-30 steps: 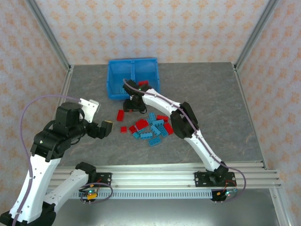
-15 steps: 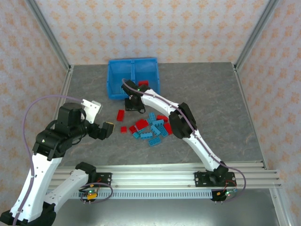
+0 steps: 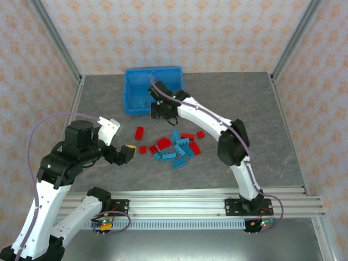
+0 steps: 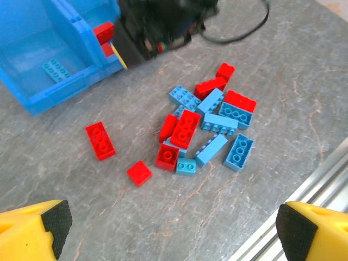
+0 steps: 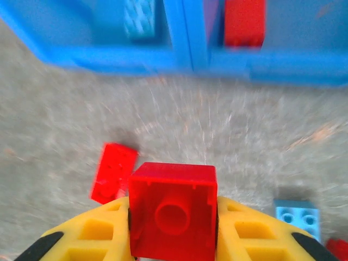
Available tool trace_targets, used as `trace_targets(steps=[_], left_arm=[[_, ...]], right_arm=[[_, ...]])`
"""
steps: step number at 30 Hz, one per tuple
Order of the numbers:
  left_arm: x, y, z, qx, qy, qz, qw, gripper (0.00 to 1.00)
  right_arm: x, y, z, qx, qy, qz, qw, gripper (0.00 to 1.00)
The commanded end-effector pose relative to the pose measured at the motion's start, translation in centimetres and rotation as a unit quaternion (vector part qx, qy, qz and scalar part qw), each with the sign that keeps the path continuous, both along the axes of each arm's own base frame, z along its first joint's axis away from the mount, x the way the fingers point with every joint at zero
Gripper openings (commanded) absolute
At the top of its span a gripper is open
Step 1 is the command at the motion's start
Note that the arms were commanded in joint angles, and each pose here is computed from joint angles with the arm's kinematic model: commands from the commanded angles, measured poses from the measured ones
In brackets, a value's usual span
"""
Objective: Sort the legos into containers by color
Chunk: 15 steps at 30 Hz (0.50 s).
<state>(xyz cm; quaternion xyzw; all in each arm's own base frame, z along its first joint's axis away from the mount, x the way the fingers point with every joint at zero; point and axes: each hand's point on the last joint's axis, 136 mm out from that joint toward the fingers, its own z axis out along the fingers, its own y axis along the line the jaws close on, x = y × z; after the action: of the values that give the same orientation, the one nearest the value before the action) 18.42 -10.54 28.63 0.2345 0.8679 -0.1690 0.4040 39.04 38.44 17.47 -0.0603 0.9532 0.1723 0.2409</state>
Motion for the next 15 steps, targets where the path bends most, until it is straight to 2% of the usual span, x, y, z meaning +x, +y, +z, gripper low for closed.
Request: trace_targets(steps=[1,3,6,11,15], left_arm=[[0.5,-1.5,0.4,-0.019,-0.014,-0.036,0.999,1.00],[0.8,-1.7,0.5,-0.021,-0.017,-0.037,0.999,1.00],[0.8,-1.7,0.5,-0.015,-0.015,-0.039,0.999,1.00],[0.8,0.2,-0.3,0.028,-0.010,0.000,1.000,1.00],[0.9,2.4,-1.1,0.076,-0.003,0.045,0.996,1.00]], right_arm=[[2.1,-1.8,4.4,-0.022,-0.089,-0.045,0.995,0.33],[3.8,-2.7,5.1,-0.051,-0.123,-0.068,0.989,0.33],[6.4,-3.2,4.6,-0.072,-0.134,-0.094,0.984,0.32],[10.4,-3.8,1.3,-0.063,-0.102,-0.137,0.983,0.32],[11.7,-4.1,-2.1,-0.045,-0.067,-0.151,0.985,0.32]])
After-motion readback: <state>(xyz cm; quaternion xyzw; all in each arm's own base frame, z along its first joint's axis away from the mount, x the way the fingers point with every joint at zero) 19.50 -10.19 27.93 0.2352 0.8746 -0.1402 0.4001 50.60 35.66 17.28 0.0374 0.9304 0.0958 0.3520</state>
